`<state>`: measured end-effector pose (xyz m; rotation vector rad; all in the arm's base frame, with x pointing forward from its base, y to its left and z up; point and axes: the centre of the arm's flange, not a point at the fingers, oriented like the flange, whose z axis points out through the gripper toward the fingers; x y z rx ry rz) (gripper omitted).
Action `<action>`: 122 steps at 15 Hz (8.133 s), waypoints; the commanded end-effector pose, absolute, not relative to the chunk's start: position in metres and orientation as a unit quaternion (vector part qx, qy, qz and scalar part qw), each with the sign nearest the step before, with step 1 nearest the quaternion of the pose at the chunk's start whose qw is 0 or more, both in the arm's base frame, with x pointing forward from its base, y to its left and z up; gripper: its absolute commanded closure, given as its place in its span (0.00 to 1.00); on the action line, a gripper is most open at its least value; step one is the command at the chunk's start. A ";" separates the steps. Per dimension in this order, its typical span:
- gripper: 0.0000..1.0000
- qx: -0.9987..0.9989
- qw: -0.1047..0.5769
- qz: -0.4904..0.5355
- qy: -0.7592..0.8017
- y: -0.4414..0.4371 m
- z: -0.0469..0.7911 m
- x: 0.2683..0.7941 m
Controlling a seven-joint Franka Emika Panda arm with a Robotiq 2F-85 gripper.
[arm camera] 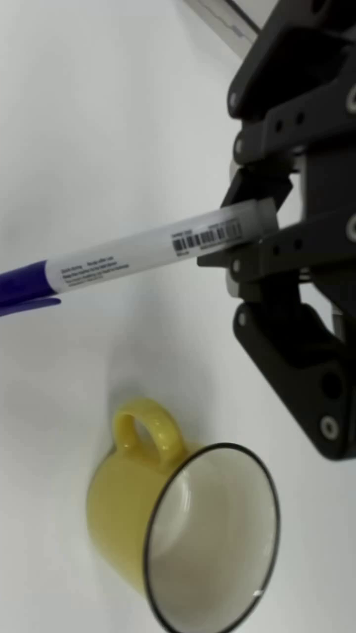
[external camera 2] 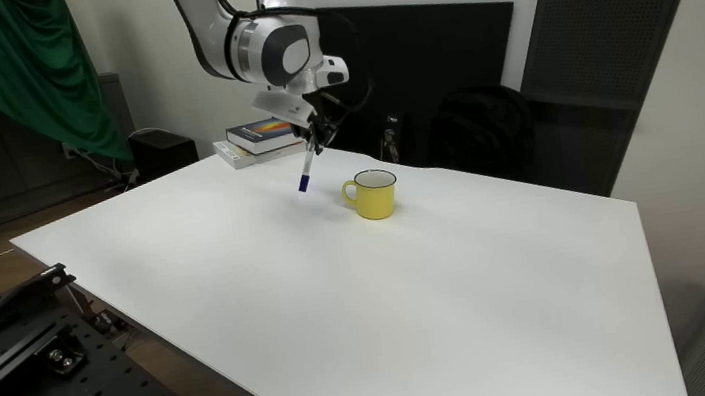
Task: Take the pen out of the cup, put it on the table then put it back in the cup
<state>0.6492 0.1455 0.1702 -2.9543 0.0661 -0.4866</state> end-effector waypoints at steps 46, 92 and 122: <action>0.00 -0.995 -0.025 -0.074 0.058 0.088 0.070 0.573; 0.96 -0.988 -0.062 -0.106 0.097 0.029 0.152 0.671; 0.96 -0.919 -0.142 -0.353 0.103 0.059 0.134 0.620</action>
